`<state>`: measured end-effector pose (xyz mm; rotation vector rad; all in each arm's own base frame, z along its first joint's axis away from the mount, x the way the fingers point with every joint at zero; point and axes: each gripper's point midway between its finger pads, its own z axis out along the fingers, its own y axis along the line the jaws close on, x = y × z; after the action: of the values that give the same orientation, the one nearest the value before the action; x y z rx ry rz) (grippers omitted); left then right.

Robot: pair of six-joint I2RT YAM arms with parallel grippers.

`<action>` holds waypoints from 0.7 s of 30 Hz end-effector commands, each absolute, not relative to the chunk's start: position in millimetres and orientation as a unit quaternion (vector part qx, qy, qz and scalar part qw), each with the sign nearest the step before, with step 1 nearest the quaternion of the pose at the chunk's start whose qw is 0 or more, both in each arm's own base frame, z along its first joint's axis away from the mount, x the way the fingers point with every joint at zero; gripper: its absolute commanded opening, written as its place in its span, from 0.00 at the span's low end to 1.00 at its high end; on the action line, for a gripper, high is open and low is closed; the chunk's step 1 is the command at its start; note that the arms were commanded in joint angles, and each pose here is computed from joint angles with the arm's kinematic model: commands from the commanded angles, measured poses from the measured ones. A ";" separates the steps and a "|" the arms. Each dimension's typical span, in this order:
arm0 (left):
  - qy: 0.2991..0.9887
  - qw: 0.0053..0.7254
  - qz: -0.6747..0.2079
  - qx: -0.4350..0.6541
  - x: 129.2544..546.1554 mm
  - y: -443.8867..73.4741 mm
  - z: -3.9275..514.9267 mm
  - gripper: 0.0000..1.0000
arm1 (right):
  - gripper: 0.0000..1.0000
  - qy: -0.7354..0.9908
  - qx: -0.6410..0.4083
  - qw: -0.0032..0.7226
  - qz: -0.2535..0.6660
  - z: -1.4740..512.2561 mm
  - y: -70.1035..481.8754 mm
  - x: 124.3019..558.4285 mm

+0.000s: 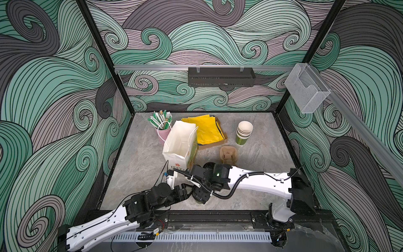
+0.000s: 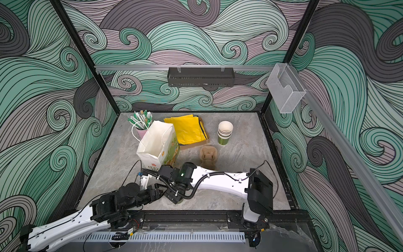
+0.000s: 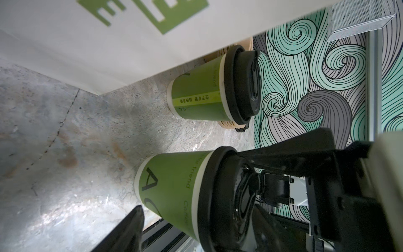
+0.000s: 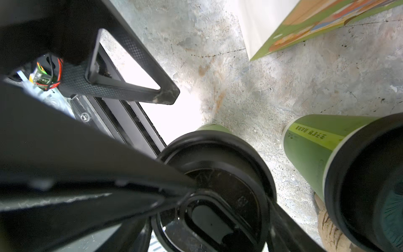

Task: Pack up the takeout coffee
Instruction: 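Press the lid down with the right gripper while the left gripper grips the cup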

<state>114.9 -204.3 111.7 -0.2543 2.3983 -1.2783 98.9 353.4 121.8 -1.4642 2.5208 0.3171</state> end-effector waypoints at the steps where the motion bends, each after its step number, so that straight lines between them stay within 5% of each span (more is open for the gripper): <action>1: 0.857 0.201 -0.466 -0.083 114.5 -208.7 118.7 0.78 | 0.76 0.852 -0.502 0.099 0.110 119.5 350.4 93.2; 21: 0.877 0.188 -0.436 -0.078 113.5 -209.3 113.1 0.71 | 0.87 0.842 -0.486 0.181 0.149 178.8 355.7 105.8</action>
<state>112.5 -208.7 101.6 -0.2410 2.4749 -1.2244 101.5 353.2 152.7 -1.4184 2.4414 0.3872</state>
